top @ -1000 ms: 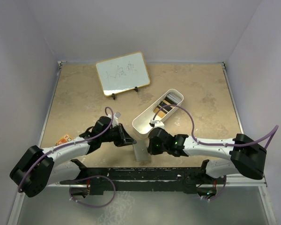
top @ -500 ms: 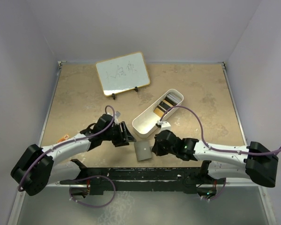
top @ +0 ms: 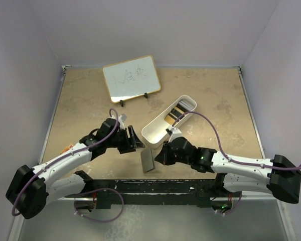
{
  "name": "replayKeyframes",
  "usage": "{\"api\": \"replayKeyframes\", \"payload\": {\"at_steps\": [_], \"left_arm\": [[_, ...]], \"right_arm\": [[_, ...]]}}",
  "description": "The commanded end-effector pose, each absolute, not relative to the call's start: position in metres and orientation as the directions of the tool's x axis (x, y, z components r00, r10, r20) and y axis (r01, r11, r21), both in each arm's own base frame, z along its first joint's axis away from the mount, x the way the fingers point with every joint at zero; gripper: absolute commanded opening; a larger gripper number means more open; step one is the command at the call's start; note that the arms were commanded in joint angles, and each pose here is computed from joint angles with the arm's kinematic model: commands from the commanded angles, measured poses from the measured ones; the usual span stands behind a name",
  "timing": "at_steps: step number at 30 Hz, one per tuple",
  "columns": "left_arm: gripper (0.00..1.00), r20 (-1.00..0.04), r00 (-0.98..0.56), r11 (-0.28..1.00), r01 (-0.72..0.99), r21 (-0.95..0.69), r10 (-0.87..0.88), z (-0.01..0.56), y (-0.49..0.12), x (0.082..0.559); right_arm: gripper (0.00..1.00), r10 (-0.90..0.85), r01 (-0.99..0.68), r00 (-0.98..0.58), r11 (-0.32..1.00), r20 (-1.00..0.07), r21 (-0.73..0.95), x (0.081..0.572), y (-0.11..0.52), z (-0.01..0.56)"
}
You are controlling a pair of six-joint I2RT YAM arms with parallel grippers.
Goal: Put the credit cards into the card holder
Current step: Open the card holder at the center of the board.
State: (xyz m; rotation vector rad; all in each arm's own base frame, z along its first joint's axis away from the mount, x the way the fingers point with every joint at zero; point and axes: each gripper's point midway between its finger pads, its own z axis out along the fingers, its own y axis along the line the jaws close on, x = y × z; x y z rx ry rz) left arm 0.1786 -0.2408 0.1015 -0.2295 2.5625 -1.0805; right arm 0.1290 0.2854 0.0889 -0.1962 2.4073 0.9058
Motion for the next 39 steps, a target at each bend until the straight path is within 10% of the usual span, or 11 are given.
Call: {"api": "replayKeyframes", "payload": {"at_steps": [1, 19, 39], "left_arm": [[0.60, -0.279, -0.923, 0.671, 0.033, -0.741, -0.264, 0.118, -0.242, 0.174], [0.60, -0.231, -0.935, 0.656, -0.002, -0.755, -0.268, 0.097, -0.243, 0.167], [0.46, -0.200, -0.941, 0.676, -0.039, -0.736, -0.272, 0.074, -0.243, 0.169]], "right_arm": [[0.00, 0.146, -0.327, -0.831, 0.653, -0.537, 0.683, 0.135, 0.316, 0.132], [0.00, 0.195, -0.332, -0.837, 0.564, -0.512, 0.756, 0.134, 0.334, 0.150], [0.00, 0.109, -0.206, -0.868, 0.810, -0.485, 0.549, 0.121, 0.261, 0.069]]}}
